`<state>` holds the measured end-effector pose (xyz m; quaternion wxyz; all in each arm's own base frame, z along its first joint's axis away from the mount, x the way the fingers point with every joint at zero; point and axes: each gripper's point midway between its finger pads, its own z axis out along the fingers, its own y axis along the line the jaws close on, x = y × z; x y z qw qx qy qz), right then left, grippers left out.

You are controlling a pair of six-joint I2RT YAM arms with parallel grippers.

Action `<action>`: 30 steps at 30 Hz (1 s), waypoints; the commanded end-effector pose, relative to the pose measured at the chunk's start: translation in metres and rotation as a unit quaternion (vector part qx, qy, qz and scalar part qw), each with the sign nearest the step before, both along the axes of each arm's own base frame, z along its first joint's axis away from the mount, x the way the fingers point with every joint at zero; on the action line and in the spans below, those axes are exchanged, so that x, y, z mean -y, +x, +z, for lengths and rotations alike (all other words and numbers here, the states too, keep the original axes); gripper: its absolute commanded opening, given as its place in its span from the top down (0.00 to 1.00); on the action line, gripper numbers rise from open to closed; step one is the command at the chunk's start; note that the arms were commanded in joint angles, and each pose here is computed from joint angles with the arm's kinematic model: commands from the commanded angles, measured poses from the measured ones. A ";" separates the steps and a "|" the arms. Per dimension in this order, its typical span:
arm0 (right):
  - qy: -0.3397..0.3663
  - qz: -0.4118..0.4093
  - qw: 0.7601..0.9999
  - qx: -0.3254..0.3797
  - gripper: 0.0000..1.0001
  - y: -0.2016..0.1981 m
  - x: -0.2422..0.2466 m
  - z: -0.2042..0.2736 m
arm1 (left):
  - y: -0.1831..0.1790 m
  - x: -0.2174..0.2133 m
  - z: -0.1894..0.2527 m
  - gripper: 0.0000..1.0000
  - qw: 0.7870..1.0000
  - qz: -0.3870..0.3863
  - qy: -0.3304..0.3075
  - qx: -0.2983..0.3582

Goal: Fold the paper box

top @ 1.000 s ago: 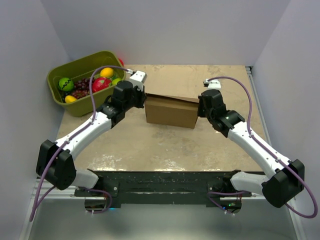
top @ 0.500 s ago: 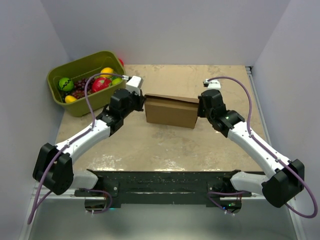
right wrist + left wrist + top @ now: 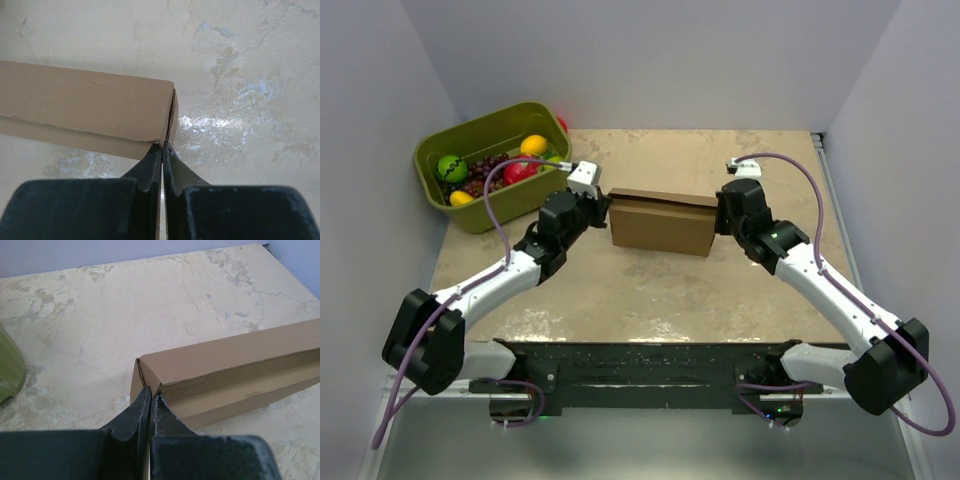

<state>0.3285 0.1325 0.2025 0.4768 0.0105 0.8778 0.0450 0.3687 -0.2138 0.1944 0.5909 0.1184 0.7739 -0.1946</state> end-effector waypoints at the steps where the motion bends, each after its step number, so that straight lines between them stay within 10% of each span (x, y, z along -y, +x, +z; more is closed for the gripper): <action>1: -0.008 0.022 0.998 -0.062 0.78 -0.023 -0.003 -0.020 | -0.034 -0.025 -0.095 1.00 0.984 0.020 0.091 -0.152; 8: 0.001 0.033 0.999 -0.043 0.46 -0.028 -0.001 0.018 | -0.026 -0.020 -0.079 1.00 0.984 0.027 0.084 -0.155; 22: 0.050 0.014 0.998 0.029 0.23 0.000 -0.004 0.074 | -0.029 -0.018 -0.072 0.99 0.984 0.007 0.092 -0.152; 30: 0.044 -0.004 0.999 0.032 0.23 0.016 -0.006 0.063 | -0.021 -0.013 -0.043 0.63 0.989 0.004 0.083 -0.126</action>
